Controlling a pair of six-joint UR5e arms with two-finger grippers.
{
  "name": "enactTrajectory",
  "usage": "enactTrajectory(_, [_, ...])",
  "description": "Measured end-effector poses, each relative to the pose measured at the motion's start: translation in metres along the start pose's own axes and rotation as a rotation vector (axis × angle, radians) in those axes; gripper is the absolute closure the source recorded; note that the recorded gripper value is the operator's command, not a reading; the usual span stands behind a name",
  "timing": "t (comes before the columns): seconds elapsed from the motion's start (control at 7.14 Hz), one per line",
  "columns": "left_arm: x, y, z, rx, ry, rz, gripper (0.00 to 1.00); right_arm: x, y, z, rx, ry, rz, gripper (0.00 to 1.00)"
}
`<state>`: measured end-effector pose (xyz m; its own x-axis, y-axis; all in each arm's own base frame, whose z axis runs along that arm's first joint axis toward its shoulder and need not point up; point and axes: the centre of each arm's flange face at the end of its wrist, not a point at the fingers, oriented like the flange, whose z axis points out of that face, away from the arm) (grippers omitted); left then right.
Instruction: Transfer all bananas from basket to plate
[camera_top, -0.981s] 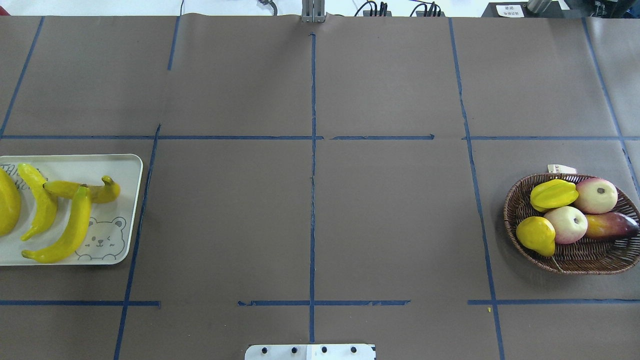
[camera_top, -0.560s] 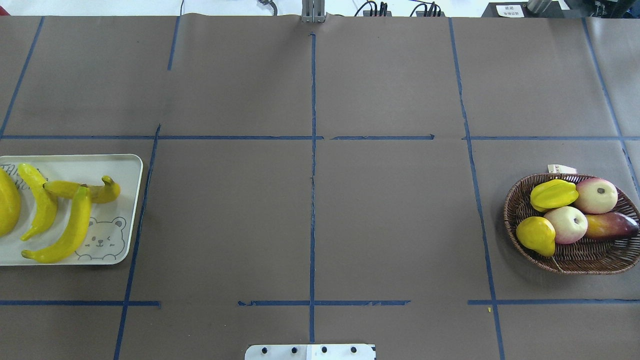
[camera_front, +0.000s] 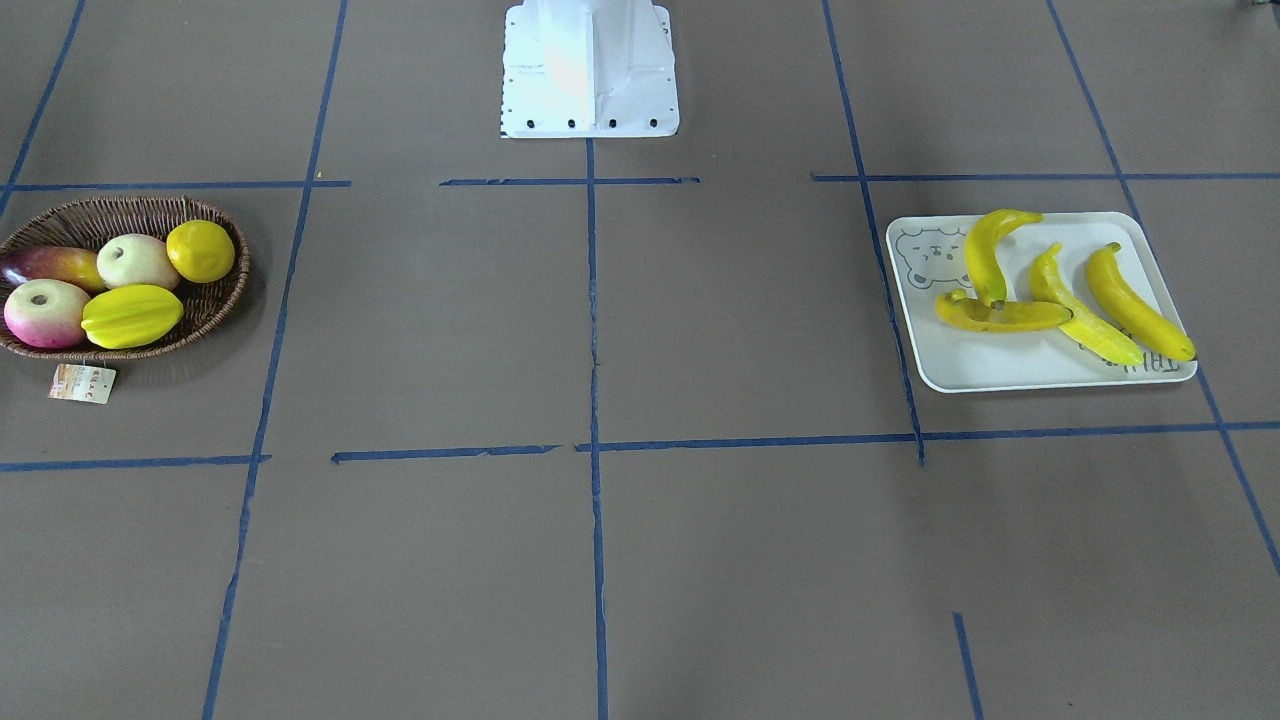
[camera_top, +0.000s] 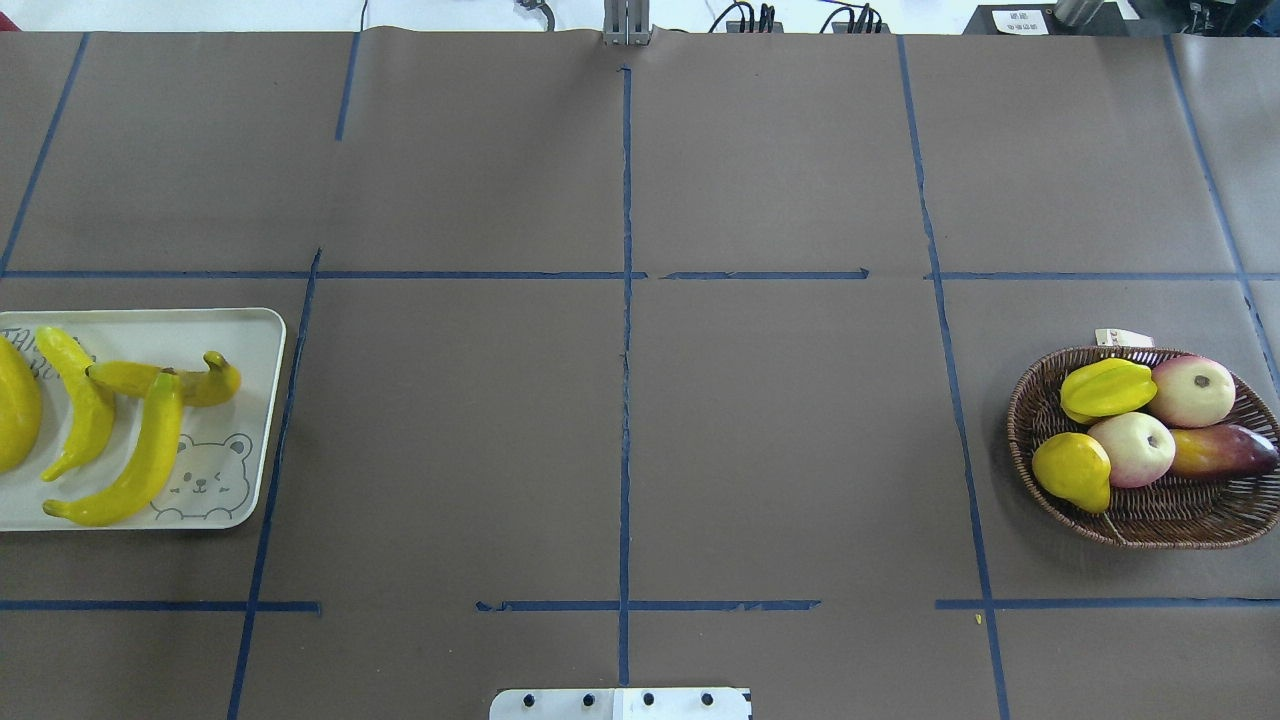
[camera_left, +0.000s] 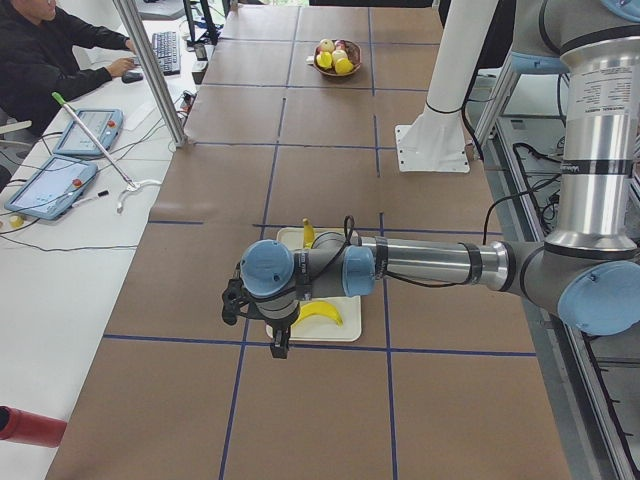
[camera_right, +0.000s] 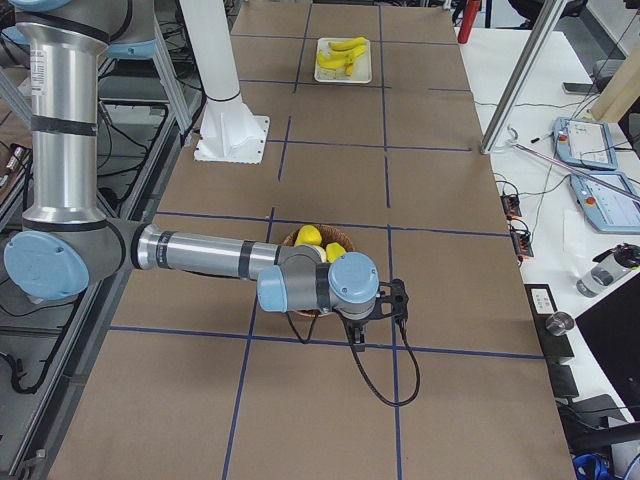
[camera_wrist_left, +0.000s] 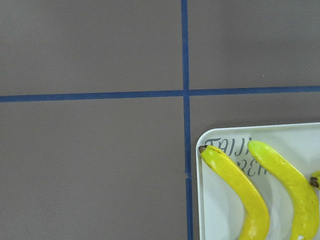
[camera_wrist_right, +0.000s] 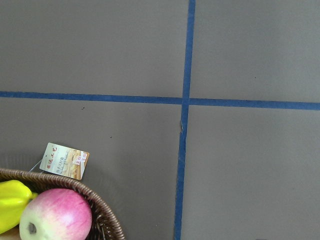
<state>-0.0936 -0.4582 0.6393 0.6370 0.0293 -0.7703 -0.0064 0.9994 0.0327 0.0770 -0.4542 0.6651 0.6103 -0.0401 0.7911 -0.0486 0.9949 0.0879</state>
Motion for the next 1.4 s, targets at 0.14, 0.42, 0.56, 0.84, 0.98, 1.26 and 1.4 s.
enactTrajectory(0.14, [-0.001, 0.003, 0.002, 0.001, 0.001, -0.006, 0.0, 0.001, 0.001, -0.007, -0.021, -0.006, 0.046, 0.0])
enactTrajectory(0.42, [-0.001, 0.005, 0.002, 0.002, 0.001, -0.009, 0.0, 0.004, 0.005, -0.027, -0.016, -0.021, 0.104, 0.0])
enactTrajectory(0.56, [-0.001, 0.005, 0.002, 0.002, 0.001, -0.01, 0.0, 0.005, 0.005, -0.032, -0.01, -0.013, 0.11, 0.0])
enactTrajectory(0.84, [-0.002, 0.004, 0.003, 0.0, 0.002, -0.012, 0.0, 0.008, 0.004, -0.035, -0.006, 0.037, 0.106, 0.0])
enactTrajectory(0.98, [-0.003, 0.004, 0.004, -0.001, 0.002, -0.013, 0.0, 0.009, 0.004, -0.035, -0.007, 0.047, 0.105, 0.0])
enactTrajectory(1.26, [-0.004, 0.004, 0.006, -0.001, 0.001, -0.01, 0.0, 0.007, 0.004, -0.033, -0.012, 0.05, 0.101, 0.0])
enactTrajectory(1.4, [-0.005, 0.004, 0.007, 0.003, 0.0, -0.006, 0.0, 0.006, 0.003, -0.032, -0.014, 0.048, 0.099, 0.0])
